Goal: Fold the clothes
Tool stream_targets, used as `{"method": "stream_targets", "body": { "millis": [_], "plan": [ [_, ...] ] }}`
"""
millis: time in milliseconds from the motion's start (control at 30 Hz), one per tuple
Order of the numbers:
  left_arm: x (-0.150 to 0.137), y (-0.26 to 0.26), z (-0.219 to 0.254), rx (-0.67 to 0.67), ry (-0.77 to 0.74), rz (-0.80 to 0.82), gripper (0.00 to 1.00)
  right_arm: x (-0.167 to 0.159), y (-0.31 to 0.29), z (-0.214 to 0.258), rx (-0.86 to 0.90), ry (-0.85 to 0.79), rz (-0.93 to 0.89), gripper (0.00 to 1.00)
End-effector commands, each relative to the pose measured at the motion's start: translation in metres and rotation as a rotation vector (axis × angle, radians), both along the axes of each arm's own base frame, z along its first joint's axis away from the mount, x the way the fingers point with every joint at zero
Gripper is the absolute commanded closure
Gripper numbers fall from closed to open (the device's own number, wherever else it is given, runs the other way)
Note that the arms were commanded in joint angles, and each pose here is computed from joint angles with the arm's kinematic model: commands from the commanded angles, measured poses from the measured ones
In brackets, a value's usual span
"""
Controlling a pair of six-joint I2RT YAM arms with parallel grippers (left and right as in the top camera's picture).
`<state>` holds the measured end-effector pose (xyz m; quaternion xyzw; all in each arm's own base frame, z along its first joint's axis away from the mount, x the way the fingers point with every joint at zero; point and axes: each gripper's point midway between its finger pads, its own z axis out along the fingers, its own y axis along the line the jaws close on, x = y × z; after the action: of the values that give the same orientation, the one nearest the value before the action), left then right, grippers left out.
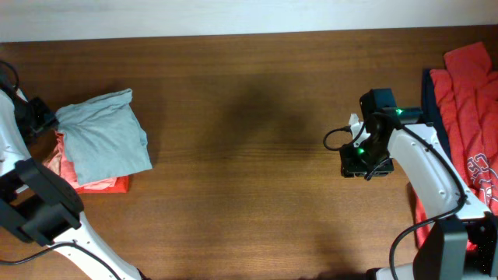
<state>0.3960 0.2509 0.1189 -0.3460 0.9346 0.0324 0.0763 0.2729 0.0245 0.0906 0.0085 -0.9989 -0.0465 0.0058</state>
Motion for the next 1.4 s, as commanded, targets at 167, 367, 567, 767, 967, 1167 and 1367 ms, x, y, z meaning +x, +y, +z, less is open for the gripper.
{"method": "stream_targets", "body": {
  "millis": [167, 367, 567, 767, 967, 1167, 1367],
  "plan": [
    [0.026, -0.038, 0.099, -0.043, -0.347, -0.178, 0.5, 0.004, -0.004, 0.006, -0.015, -0.03, 0.0, 0.5],
    [0.015, -0.088, 0.194, -0.027, -0.6, -0.403, 0.5, 0.005, -0.004, 0.006, -0.015, -0.032, 0.0, 0.5],
    [0.008, -0.155, 0.217, -0.06, -0.638, -0.64, 0.48, 0.014, -0.001, 0.007, 0.002, -0.068, -0.001, 0.49],
    [0.02, -0.213, 0.203, 0.037, -0.523, -0.782, 0.43, 0.044, 0.022, 0.025, 0.139, -0.189, 0.011, 0.21],
    [0.025, -0.273, 0.198, 0.133, -0.461, -0.907, 0.01, 0.087, 0.025, 0.078, 0.154, -0.37, 0.025, 0.01],
    [0.019, -0.316, 0.194, 0.104, -0.457, -1.009, 0.01, 0.117, 0.022, 0.13, 0.134, -0.529, 0.03, 0.01],
    [0.019, -0.323, 0.194, 0.118, -0.453, -1.027, 0.01, 0.117, 0.016, 0.137, 0.098, -0.537, 0.024, 0.01]
  ]
}}
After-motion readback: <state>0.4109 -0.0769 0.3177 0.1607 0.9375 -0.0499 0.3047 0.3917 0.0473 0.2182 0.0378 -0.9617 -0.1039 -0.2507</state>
